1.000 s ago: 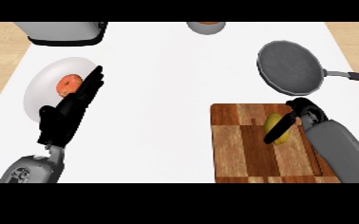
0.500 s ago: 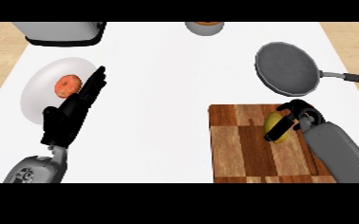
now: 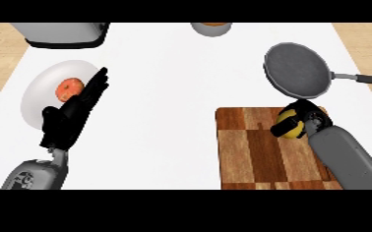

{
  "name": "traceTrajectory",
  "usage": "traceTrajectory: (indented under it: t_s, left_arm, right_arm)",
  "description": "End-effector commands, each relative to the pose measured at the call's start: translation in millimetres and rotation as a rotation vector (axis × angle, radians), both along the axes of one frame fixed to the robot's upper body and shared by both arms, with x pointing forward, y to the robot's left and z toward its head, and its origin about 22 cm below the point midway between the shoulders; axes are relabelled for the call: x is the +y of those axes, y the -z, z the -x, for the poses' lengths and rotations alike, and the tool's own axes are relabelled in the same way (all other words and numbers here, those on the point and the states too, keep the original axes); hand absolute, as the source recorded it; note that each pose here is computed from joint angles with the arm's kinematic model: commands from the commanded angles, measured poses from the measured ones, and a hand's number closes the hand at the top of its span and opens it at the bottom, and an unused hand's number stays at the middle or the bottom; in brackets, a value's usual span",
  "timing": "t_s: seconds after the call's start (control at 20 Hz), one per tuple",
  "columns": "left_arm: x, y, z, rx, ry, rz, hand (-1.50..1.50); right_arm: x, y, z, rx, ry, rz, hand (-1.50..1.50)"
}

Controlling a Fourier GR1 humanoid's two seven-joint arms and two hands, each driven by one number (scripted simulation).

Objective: Pick the lemon from the cutting board and place it in the pan

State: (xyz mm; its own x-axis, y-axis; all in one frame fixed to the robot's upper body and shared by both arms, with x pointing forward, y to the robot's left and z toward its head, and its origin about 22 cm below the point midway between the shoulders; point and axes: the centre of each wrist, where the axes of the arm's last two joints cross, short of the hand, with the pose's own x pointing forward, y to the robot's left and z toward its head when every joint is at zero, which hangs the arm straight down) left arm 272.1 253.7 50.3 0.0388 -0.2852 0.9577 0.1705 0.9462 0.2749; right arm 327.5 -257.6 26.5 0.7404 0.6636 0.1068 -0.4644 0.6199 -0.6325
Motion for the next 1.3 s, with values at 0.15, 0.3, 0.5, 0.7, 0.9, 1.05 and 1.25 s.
traceTrajectory:
  t_s: [0.15, 0.3, 0.5, 0.7, 0.9, 1.05, 1.25]
  left_arm:
    - [1, -1, -5.9, 0.025, -0.019, 0.009, 0.0]
    - [-2, 6, 2.5, 0.021, -0.02, 0.021, 0.0]
    - [10, 7, 1.3, 0.021, -0.052, -0.002, 0.0]
    - [7, 4, 7.2, 0.003, -0.038, 0.002, 0.0]
    - [-2, 13, 6.5, -0.004, -0.031, -0.003, 0.0]
    - [15, 4, 10.1, -0.005, -0.032, -0.003, 0.0]
    - [5, 4, 1.1, -0.016, -0.011, 0.006, 0.0]
  right_arm:
    - [105, -40, 39, -0.419, -0.645, -0.012, 1.5]
    - [132, -44, 75, -0.607, -0.832, -0.014, 1.5]
    - [126, -76, 98, -0.925, -0.848, 0.098, 1.5]
    - [119, -98, 136, -1.124, -0.807, 0.1, 1.5]
    - [95, -94, 163, -1.181, -0.691, 0.109, 1.5]
    - [87, -81, 142, -1.184, -0.586, 0.099, 1.5]
    - [56, -71, 121, -1.239, -0.467, 0.036, 1.5]
